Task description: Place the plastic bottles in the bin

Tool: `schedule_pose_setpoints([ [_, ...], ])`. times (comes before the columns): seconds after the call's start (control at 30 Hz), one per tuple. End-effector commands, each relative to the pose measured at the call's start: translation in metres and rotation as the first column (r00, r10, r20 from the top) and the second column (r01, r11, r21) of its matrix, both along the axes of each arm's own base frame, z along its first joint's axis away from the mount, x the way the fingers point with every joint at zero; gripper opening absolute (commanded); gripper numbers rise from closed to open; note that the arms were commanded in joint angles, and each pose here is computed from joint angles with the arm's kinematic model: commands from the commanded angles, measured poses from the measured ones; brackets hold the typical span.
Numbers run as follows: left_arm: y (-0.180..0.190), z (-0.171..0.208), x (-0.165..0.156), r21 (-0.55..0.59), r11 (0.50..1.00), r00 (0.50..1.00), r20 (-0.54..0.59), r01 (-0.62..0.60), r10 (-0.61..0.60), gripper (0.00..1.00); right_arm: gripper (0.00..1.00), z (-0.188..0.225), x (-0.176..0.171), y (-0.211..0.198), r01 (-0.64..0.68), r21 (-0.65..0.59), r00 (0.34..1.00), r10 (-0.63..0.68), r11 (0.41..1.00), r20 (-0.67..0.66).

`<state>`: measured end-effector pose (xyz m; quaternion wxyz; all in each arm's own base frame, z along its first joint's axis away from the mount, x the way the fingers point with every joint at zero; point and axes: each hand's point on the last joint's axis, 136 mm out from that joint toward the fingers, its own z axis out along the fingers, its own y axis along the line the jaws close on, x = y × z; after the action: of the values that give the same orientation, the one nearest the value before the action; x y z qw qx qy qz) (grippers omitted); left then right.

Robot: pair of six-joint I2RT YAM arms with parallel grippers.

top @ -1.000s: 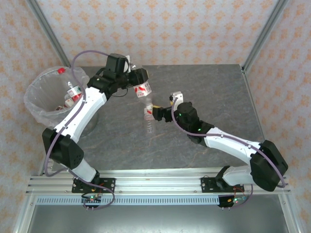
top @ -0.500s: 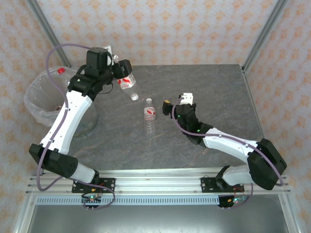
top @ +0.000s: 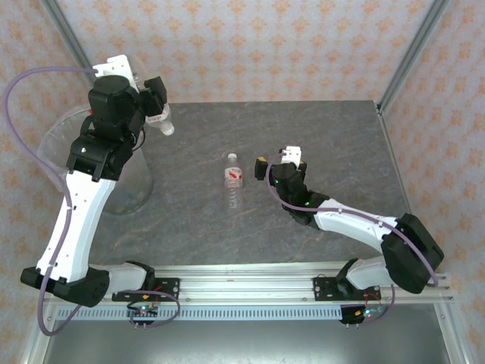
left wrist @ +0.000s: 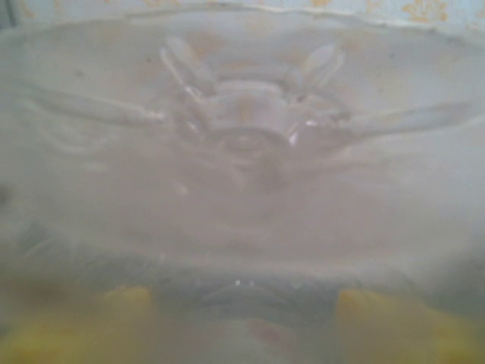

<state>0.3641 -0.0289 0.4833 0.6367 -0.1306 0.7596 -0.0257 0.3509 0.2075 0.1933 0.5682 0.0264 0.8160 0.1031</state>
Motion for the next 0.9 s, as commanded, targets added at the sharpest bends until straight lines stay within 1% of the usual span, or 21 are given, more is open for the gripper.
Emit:
schedule_pose_setpoints([
  [0.0, 0.025, 0.035, -0.018, 0.062, 0.992, 0.989, 0.113, -0.106, 0.098, 0.63, 0.99, 0.002, 0.002, -0.001, 0.016, 0.018, 1.000, -0.016, 1.000, 0.008],
  [0.1, 0.039, 0.045, -0.033, 0.082, 0.982, 0.975, 0.155, -0.173, 0.159, 0.63, 0.99, 0.001, 0.002, 0.001, 0.007, 0.027, 1.000, -0.007, 1.000, 0.004],
  [0.2, 0.062, 0.050, -0.048, 0.114, 0.948, 0.945, 0.172, -0.299, 0.277, 0.62, 0.99, 0.001, 0.002, 0.002, 0.005, 0.030, 1.000, -0.005, 1.000, 0.004],
  [0.3, 0.082, 0.051, -0.059, 0.160, 0.892, 0.902, 0.175, -0.422, 0.395, 0.62, 0.99, 0.002, 0.003, 0.003, 0.001, 0.036, 1.000, -0.001, 0.999, 0.006],
  [0.37, 0.095, 0.049, -0.064, 0.197, 0.843, 0.864, 0.177, -0.501, 0.472, 0.62, 0.99, 0.002, 0.003, 0.006, -0.007, 0.040, 1.000, 0.007, 0.999, 0.005],
  [0.47, 0.113, 0.039, -0.065, 0.229, 0.783, 0.816, 0.163, -0.579, 0.555, 0.62, 0.99, 0.002, 0.005, 0.010, -0.015, 0.042, 1.000, 0.015, 0.999, 0.001],
  [0.57, 0.127, 0.022, -0.060, 0.250, 0.747, 0.785, 0.125, -0.616, 0.606, 0.62, 0.99, 0.001, 0.007, 0.014, -0.025, 0.049, 1.000, 0.025, 0.998, -0.004],
  [0.67, 0.138, 0.002, -0.052, 0.295, 0.714, 0.760, 0.075, -0.635, 0.645, 0.62, 0.99, 0.001, 0.009, 0.017, -0.027, 0.065, 1.000, 0.027, 0.998, -0.006],
  [0.73, 0.145, -0.011, -0.046, 0.322, 0.701, 0.748, 0.037, -0.637, 0.663, 0.62, 0.99, 0.000, 0.010, 0.019, -0.030, 0.070, 1.000, 0.031, 0.997, -0.007],
  [0.87, 0.152, -0.040, -0.030, 0.337, 0.741, 0.769, -0.071, -0.581, 0.635, 0.63, 0.99, -0.001, 0.011, 0.021, -0.034, 0.064, 0.999, 0.035, 0.997, -0.011],
])
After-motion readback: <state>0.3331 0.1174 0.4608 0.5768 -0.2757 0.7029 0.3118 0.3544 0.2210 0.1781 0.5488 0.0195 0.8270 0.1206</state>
